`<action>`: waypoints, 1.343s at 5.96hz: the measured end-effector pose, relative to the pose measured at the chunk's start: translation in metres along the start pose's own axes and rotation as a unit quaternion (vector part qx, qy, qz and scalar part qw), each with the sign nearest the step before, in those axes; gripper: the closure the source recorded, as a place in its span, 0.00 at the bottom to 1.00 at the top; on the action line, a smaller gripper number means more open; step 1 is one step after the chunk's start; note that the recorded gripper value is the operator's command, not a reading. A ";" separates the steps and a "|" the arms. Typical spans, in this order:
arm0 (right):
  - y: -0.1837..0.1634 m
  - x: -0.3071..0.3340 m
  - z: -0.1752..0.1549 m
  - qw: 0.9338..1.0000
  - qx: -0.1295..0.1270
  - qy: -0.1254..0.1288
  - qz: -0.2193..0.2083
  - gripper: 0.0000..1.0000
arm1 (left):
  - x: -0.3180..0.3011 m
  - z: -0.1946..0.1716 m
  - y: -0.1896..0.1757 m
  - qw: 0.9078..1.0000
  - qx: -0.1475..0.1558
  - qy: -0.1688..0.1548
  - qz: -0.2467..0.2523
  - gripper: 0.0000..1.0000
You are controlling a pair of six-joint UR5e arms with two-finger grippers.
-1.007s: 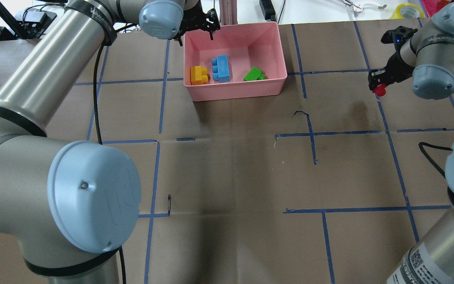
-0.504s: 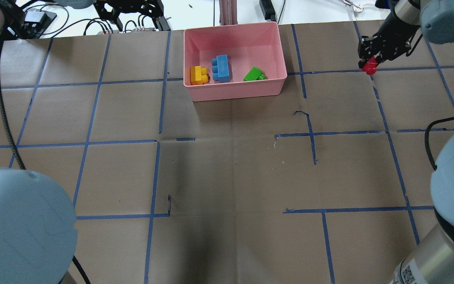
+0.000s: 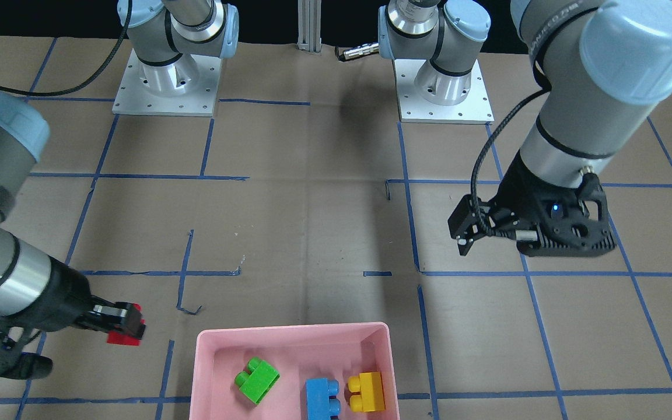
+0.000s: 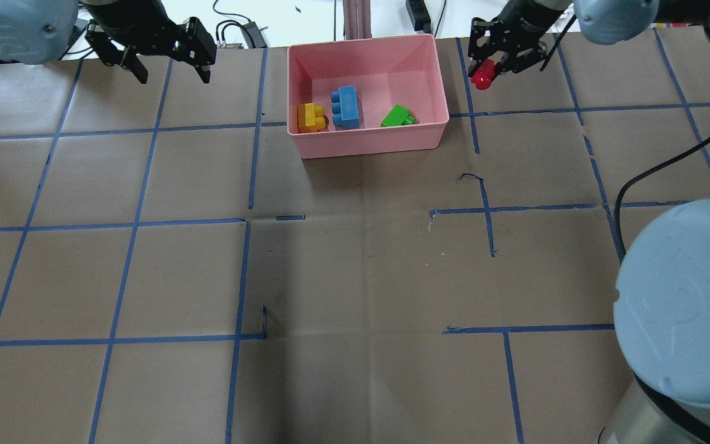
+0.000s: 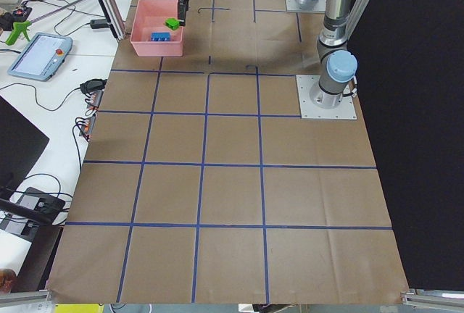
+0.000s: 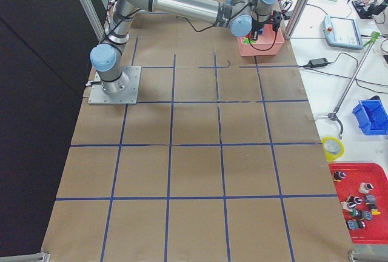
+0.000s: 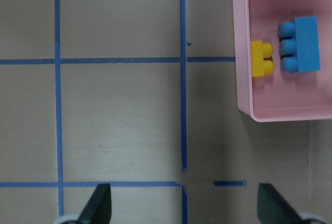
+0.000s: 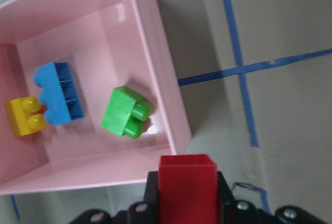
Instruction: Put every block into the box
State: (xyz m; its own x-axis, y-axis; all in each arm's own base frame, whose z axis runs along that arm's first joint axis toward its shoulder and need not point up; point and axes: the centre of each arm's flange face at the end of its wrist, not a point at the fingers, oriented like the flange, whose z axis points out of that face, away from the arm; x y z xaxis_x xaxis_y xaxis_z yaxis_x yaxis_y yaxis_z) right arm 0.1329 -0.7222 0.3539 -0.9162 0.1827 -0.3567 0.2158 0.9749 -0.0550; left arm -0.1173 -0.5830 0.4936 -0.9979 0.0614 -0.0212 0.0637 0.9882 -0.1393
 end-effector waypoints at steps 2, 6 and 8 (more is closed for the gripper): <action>-0.007 -0.051 0.075 0.997 0.063 -0.038 -0.014 0.67 | 0.003 -0.014 0.036 1.000 0.002 0.002 0.011 0.01; -0.003 -0.070 0.098 0.996 0.074 -0.045 -0.021 0.00 | 0.006 -0.022 0.060 1.000 0.007 0.009 0.012 0.01; 0.002 -0.073 0.080 0.997 0.053 -0.032 -0.036 0.00 | 0.007 -0.023 0.064 1.000 0.007 0.011 0.013 0.01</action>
State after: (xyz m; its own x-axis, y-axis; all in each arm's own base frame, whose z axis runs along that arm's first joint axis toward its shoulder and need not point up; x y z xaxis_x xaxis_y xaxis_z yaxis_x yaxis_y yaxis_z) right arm 0.2268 -0.7436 0.3052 -0.9076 0.1014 -0.4073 0.1882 0.9657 -0.1788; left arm -0.1205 -0.5165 0.5071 -0.9960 0.0898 -0.0036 0.0893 0.9843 -0.1523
